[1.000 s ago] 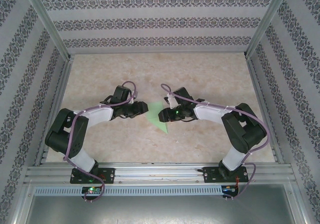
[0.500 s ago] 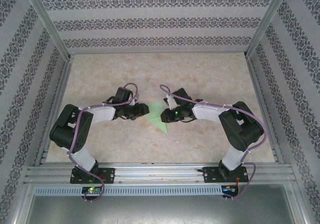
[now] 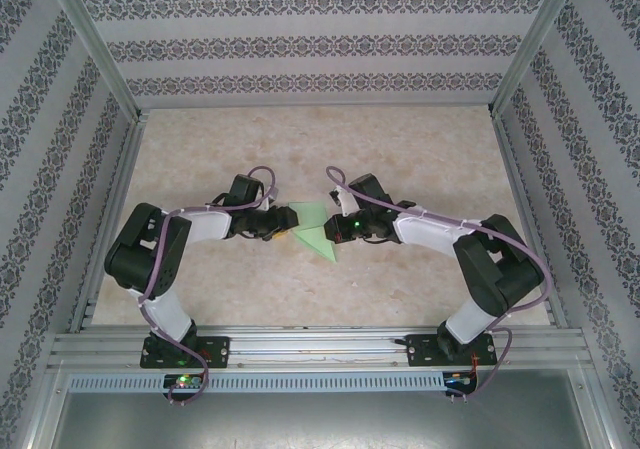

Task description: Fold a paper plane with a square sheet of paper (fold left side to right side)

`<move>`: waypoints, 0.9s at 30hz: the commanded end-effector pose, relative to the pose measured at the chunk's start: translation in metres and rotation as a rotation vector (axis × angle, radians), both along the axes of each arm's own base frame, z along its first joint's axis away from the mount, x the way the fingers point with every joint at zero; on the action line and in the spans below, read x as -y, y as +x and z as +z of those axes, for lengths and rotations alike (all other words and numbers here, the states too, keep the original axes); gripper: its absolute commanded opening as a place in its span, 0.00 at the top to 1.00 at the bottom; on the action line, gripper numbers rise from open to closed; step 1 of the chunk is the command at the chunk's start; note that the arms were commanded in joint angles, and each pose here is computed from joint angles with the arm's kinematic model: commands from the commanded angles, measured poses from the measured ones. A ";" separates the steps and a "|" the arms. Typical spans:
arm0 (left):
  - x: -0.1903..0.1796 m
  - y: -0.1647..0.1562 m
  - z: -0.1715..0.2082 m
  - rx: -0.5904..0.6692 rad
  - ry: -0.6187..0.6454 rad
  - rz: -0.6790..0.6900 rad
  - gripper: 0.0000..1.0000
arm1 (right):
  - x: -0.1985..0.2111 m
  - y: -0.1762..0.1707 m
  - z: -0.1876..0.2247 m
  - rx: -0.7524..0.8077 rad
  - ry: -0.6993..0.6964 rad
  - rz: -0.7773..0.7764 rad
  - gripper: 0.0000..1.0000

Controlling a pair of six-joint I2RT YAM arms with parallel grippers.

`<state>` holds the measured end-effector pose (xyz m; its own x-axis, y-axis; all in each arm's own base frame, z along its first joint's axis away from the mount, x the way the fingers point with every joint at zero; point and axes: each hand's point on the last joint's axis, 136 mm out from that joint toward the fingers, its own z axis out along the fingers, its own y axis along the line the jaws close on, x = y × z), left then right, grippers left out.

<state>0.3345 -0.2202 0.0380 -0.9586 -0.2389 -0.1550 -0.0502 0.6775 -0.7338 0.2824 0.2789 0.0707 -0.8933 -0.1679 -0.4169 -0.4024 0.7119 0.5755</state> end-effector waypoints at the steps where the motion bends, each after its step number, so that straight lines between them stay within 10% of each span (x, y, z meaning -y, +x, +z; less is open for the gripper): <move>1: 0.005 0.013 0.006 0.020 -0.043 -0.001 0.47 | 0.002 0.004 0.009 0.021 0.038 -0.017 1.00; 14: 0.012 0.028 0.009 0.043 -0.066 -0.012 0.84 | 0.007 0.003 0.003 0.002 0.032 -0.032 1.00; 27: 0.016 0.025 0.027 0.066 -0.094 0.000 0.98 | 0.049 -0.003 0.025 0.148 -0.355 -0.126 0.58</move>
